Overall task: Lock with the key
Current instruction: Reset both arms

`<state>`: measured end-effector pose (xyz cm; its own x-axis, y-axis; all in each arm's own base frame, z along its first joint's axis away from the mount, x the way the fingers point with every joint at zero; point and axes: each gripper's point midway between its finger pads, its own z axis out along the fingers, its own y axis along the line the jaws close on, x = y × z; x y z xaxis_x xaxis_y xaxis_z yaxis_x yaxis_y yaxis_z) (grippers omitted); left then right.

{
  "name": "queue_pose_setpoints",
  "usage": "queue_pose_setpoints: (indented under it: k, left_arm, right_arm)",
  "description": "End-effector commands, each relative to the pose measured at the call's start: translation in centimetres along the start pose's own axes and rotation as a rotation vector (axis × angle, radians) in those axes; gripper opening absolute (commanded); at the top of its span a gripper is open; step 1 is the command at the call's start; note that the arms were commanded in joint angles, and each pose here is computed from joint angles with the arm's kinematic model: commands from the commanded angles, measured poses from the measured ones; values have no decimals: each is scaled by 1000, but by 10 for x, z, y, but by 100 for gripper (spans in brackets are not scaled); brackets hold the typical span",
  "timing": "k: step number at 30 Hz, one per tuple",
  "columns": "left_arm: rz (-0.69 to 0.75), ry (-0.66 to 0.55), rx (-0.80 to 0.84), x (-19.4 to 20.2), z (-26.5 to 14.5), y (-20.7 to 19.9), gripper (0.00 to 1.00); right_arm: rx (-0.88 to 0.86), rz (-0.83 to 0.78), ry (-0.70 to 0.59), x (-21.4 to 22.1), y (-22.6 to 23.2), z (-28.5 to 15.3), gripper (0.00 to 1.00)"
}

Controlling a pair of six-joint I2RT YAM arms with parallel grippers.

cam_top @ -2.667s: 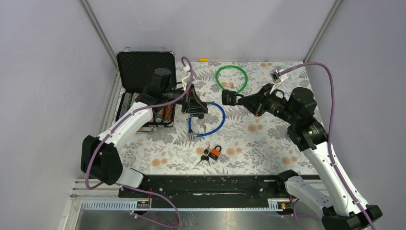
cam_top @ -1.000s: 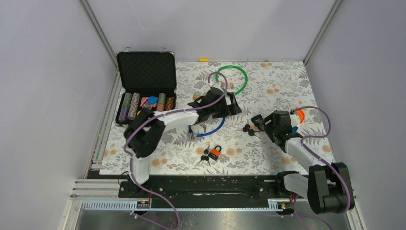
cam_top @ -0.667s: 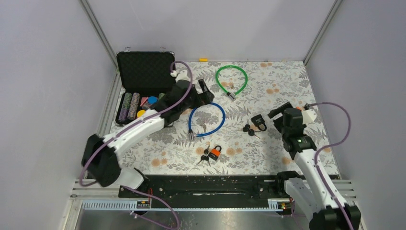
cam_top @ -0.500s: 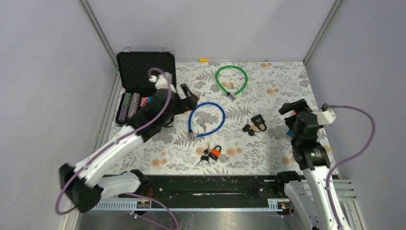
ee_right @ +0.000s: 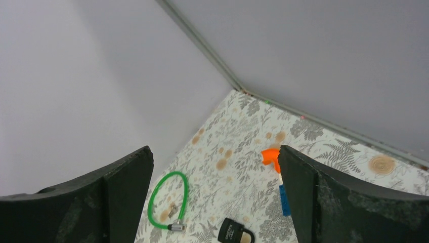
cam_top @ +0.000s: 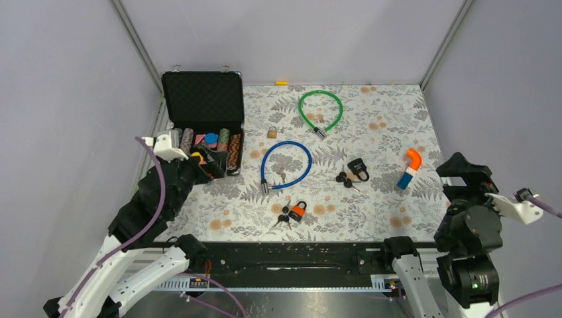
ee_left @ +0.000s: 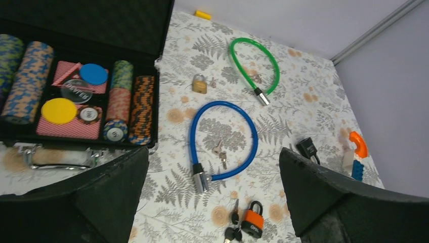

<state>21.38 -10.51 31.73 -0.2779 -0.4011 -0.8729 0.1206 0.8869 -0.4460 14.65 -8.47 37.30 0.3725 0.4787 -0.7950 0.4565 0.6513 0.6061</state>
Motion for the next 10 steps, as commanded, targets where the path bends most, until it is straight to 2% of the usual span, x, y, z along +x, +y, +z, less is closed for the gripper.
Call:
queue_pose_setpoints:
  k: [1, 10]
  left_arm:
    - [23, -48, -60, -14, -21, 21, 99]
    - [32, -63, -33, -19, -33, 23, 99]
  right_arm:
    - [76, -18, -128, -44, -19, -15, 99]
    - [50, -4, -120, -44, -14, -16, 100]
